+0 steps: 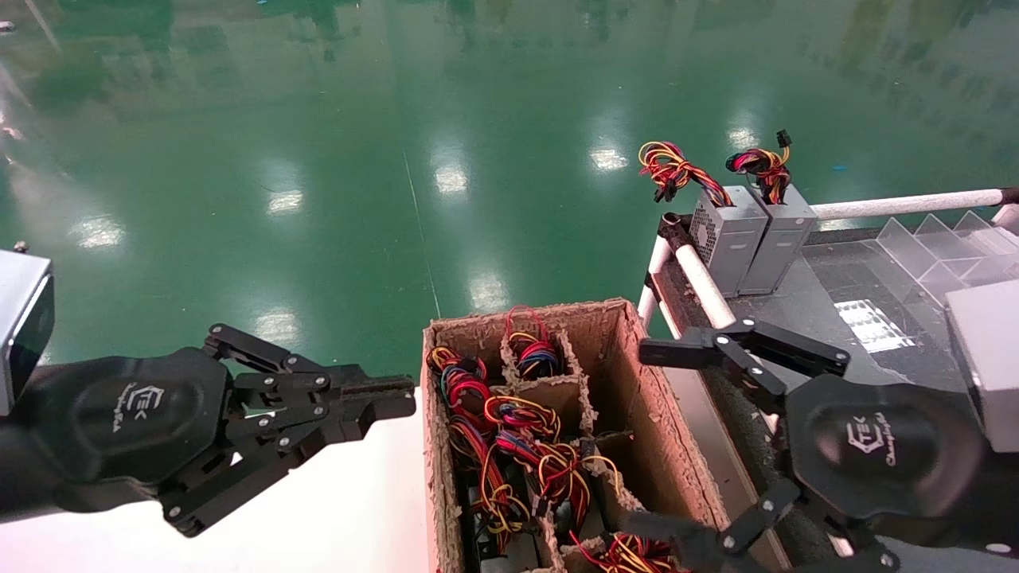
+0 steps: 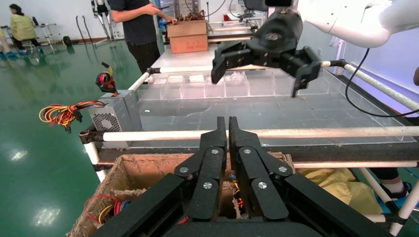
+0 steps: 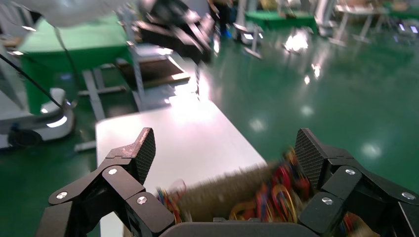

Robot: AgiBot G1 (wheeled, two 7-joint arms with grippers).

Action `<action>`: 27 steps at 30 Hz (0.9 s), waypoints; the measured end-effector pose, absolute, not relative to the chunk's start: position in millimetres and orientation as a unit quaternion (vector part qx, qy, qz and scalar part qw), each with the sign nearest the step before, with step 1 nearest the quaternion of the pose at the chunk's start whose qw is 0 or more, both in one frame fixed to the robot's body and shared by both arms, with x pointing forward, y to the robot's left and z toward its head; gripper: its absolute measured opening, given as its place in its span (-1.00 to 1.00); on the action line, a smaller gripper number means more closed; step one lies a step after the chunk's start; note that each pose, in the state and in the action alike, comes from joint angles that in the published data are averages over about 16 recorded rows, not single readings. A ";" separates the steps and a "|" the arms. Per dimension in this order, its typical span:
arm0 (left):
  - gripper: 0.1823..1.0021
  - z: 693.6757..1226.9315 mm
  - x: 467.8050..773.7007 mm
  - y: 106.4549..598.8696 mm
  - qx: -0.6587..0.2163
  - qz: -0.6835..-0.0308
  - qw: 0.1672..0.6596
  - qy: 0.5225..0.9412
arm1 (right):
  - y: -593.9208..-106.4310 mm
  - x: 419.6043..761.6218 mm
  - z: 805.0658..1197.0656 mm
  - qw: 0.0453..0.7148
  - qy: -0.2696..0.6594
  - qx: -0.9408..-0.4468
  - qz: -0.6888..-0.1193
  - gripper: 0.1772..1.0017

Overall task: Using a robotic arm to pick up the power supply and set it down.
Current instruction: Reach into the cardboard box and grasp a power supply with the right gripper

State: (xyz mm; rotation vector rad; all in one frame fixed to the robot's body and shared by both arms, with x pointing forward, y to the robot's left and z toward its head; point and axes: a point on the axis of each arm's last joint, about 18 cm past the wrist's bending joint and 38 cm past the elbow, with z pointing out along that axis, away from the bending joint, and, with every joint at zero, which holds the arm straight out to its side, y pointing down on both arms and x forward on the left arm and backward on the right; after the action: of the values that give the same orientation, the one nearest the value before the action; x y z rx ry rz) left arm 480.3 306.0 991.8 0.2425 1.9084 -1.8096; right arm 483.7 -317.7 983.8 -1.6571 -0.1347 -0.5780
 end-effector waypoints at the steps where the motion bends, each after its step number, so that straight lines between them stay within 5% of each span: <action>1: -0.92 991.8 480.3 306.0 0.089 -0.664 0.248 0.700 | -320.0 484.8 982.0 0.632 -0.052 -0.730 -0.253 1.00; 12: -0.66 991.8 480.3 306.0 0.089 -0.664 0.248 0.700 | -341.2 502.3 951.5 0.565 0.032 -0.787 -0.247 1.00; 27: 0.12 991.8 480.3 306.0 0.089 -0.664 0.248 0.700 | -328.7 527.1 910.4 0.509 0.054 -0.829 -0.226 0.89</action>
State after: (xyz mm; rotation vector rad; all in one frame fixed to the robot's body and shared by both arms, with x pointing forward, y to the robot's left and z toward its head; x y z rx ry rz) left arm 480.3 306.0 991.8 0.2425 1.9084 -1.8096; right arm 527.1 -328.7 910.4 -1.9959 0.1301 -0.5451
